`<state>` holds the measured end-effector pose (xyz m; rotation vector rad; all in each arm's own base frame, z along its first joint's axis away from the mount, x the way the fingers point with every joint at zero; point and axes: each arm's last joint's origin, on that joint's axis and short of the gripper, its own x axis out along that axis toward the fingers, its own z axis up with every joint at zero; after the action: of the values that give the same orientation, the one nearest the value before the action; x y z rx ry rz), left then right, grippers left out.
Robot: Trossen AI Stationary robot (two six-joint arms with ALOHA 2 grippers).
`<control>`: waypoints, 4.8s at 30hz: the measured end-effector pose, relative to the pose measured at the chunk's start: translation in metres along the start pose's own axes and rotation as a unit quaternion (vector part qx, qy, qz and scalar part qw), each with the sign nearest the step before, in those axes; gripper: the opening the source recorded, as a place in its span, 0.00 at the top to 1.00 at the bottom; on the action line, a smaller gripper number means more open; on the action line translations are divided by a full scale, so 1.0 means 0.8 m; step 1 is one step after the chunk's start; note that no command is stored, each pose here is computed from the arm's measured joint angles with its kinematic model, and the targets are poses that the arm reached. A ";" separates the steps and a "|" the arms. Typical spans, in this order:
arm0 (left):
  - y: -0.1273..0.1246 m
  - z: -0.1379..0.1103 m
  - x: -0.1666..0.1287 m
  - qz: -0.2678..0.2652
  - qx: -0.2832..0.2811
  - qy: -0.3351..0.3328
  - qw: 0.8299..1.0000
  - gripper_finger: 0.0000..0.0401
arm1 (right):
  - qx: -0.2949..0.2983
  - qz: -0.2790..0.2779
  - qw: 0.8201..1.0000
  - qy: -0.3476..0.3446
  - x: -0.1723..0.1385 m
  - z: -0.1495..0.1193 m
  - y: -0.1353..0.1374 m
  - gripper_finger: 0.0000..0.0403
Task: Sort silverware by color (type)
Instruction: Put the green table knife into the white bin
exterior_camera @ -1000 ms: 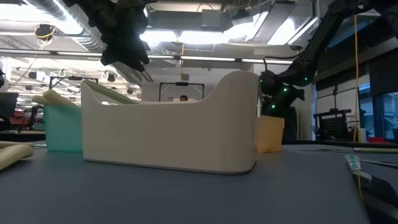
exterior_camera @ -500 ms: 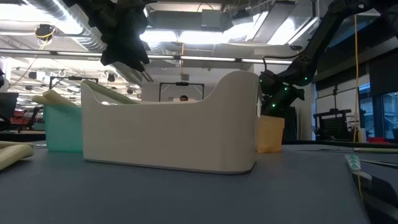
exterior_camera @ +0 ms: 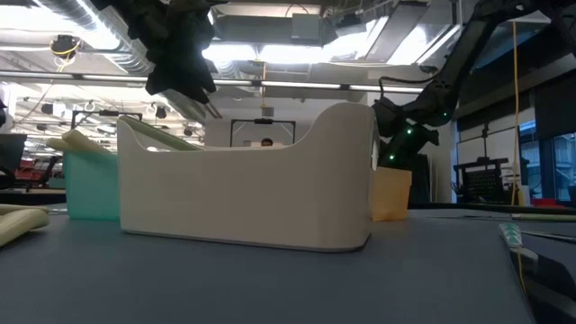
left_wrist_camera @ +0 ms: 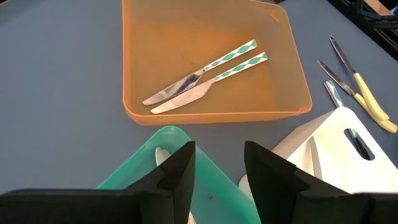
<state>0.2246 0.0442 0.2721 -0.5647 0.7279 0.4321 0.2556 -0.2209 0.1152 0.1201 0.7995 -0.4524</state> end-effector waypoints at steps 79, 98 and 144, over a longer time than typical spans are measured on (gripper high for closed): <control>0.006 0.016 0.000 0.011 0.022 -0.056 0.998 0.67 | -0.012 -0.063 0.998 0.028 -0.001 -0.004 -0.005 0.96; 0.006 0.016 0.000 0.010 0.022 -0.055 0.998 0.67 | -0.005 -0.078 0.996 0.049 -0.001 -0.010 -0.010 0.81; 0.006 0.016 0.000 0.011 0.022 -0.056 0.998 0.67 | -0.028 0.028 0.994 0.105 -0.017 0.006 -0.005 1.00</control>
<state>0.2282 0.0558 0.2785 -0.4877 0.6343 0.4632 0.2487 -0.2213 0.1289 0.1395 1.0126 -0.3679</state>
